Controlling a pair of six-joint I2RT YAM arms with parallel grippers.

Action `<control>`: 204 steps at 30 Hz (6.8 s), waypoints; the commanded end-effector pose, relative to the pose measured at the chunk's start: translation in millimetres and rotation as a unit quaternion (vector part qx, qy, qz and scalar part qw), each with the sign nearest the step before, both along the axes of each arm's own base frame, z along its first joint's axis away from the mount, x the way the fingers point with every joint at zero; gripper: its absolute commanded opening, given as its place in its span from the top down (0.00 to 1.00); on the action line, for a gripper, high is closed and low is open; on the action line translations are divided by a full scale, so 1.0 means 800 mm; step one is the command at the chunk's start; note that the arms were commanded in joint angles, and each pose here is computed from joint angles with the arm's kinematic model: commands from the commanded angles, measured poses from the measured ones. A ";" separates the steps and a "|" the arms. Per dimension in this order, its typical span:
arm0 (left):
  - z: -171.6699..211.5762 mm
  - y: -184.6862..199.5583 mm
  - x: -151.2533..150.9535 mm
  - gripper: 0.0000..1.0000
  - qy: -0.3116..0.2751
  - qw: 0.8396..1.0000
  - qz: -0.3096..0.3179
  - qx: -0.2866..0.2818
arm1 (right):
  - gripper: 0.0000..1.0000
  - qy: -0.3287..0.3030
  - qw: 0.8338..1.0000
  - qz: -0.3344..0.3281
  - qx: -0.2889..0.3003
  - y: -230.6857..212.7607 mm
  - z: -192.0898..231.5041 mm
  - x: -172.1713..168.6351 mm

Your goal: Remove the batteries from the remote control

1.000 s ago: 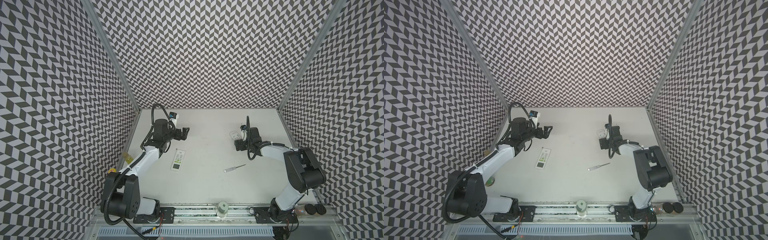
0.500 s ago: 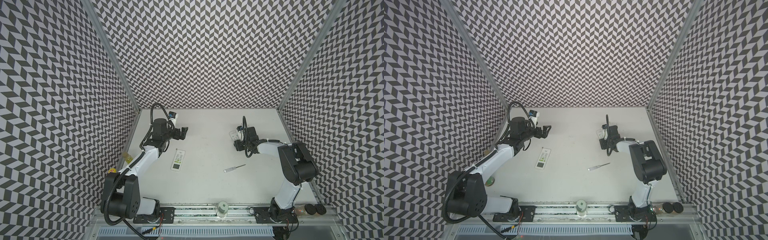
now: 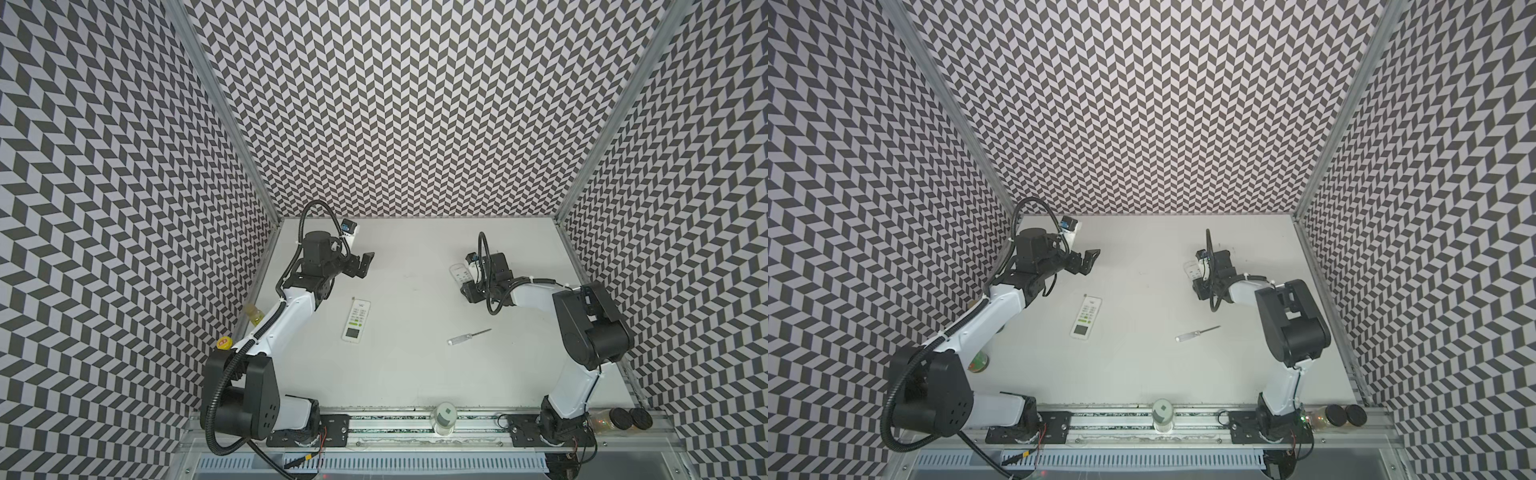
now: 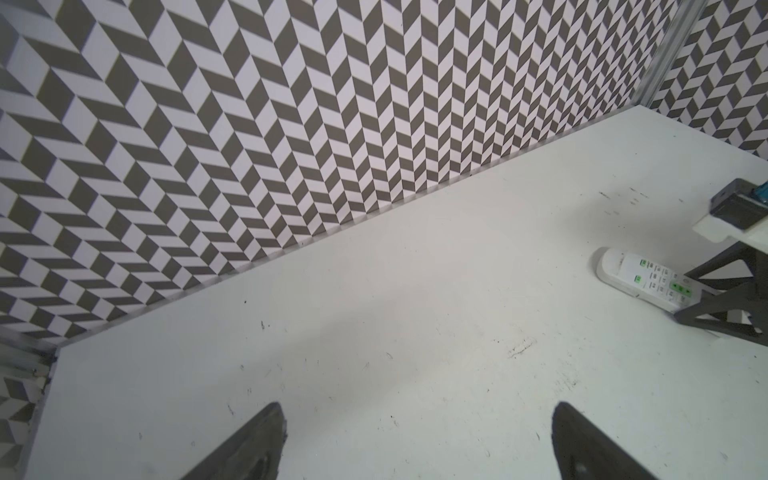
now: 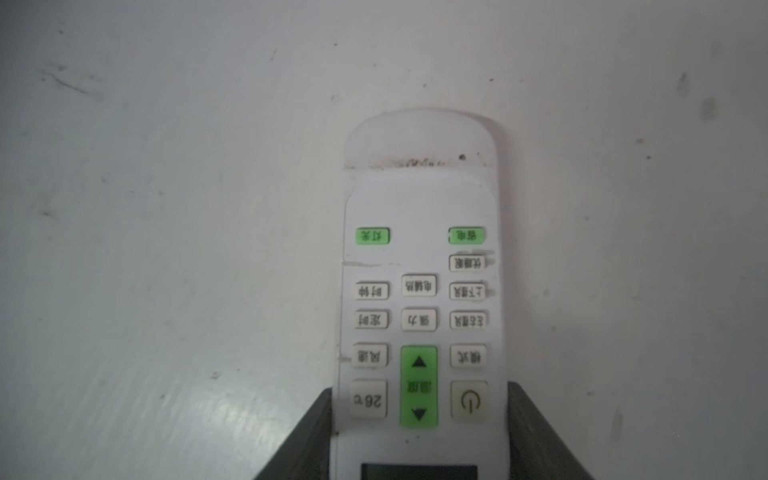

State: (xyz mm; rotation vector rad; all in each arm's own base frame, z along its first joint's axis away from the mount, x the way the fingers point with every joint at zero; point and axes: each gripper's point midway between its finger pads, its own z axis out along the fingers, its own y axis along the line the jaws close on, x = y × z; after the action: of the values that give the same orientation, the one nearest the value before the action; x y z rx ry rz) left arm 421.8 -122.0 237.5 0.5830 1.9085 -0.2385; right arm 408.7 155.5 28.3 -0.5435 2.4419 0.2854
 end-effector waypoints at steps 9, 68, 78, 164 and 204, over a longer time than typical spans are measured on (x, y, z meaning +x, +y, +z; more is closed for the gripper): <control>0.045 -0.071 -0.042 0.00 -0.093 0.951 -0.216 0.200 | 0.54 -0.107 0.974 0.157 0.123 0.102 0.123 -0.030; -0.026 -0.132 -0.175 0.52 -0.481 0.454 -0.663 0.352 | 0.62 -0.116 0.851 0.411 0.306 0.219 0.196 -0.175; -0.033 -0.133 -0.183 0.65 -0.485 0.456 -0.663 0.343 | 0.62 -0.125 0.844 0.420 0.310 0.219 0.198 -0.183; 0.020 -0.174 -0.170 1.00 0.139 0.862 -0.462 -0.156 | 0.36 -0.178 0.855 0.304 0.380 0.130 0.251 -0.140; 0.024 -0.158 -0.155 0.39 0.131 0.880 -0.428 -0.155 | 1.00 -0.138 0.811 0.383 0.421 0.160 0.254 -0.178</control>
State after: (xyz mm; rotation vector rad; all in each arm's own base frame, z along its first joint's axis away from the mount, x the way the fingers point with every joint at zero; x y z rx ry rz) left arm 291.0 -258.3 239.5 1.2108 1.7266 -1.2833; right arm 269.1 280.4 214.6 -0.9610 1.5519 1.4395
